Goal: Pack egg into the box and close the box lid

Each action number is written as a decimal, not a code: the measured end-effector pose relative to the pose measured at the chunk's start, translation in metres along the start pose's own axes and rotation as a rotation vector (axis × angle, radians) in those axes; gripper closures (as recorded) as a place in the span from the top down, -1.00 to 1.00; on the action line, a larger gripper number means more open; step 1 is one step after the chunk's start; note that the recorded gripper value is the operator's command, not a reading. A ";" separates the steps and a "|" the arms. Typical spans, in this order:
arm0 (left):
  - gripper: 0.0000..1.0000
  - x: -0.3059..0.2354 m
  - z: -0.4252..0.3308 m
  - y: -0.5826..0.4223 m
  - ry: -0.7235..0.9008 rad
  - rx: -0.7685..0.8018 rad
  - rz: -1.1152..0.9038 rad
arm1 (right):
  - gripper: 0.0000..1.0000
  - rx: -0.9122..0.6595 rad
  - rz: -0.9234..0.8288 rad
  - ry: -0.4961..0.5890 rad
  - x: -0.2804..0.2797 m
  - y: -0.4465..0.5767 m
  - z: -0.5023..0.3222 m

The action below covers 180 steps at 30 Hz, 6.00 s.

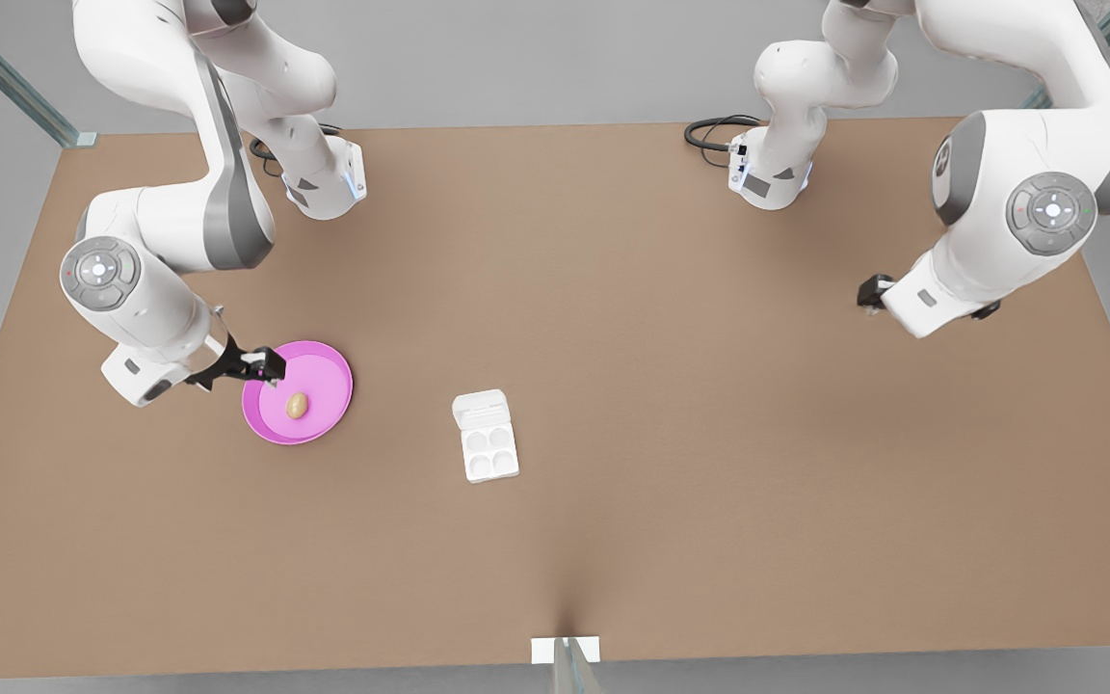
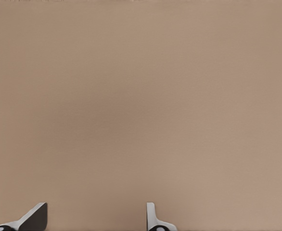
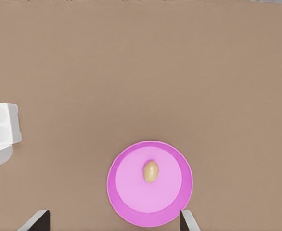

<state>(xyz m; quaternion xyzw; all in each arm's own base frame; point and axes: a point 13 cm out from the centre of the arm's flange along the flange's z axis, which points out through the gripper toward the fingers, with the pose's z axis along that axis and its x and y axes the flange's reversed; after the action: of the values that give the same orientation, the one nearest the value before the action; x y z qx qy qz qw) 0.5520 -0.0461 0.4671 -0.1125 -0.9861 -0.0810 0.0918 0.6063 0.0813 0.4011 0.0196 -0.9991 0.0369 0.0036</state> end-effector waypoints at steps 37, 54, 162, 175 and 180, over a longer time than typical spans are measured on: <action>1.00 -0.006 0.015 -0.012 0.031 -0.007 0.052 | 1.00 -0.077 -0.328 -0.079 0.081 -0.055 0.326; 1.00 -0.009 0.020 -0.014 0.041 -0.007 0.057 | 1.00 -0.104 0.037 -0.097 0.038 -0.038 0.322; -0.57 0.080 0.141 -0.503 0.267 0.037 0.268 | 1.00 -0.048 0.238 -0.046 -0.030 -0.063 -0.022; -0.57 -0.071 0.267 -0.663 -0.052 0.393 -0.505 | 1.00 -0.035 0.110 0.026 -0.012 -0.075 -0.020; -0.57 -0.106 0.267 -0.657 -0.123 0.452 -0.653 | 1.00 -0.037 0.076 0.046 -0.007 -0.075 -0.018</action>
<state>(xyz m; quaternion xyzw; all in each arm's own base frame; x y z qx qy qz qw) 0.4541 -0.6517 0.0960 0.2253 -0.9666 0.1198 0.0245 0.6162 0.0087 0.4244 -0.0196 -0.9993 0.0189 0.0257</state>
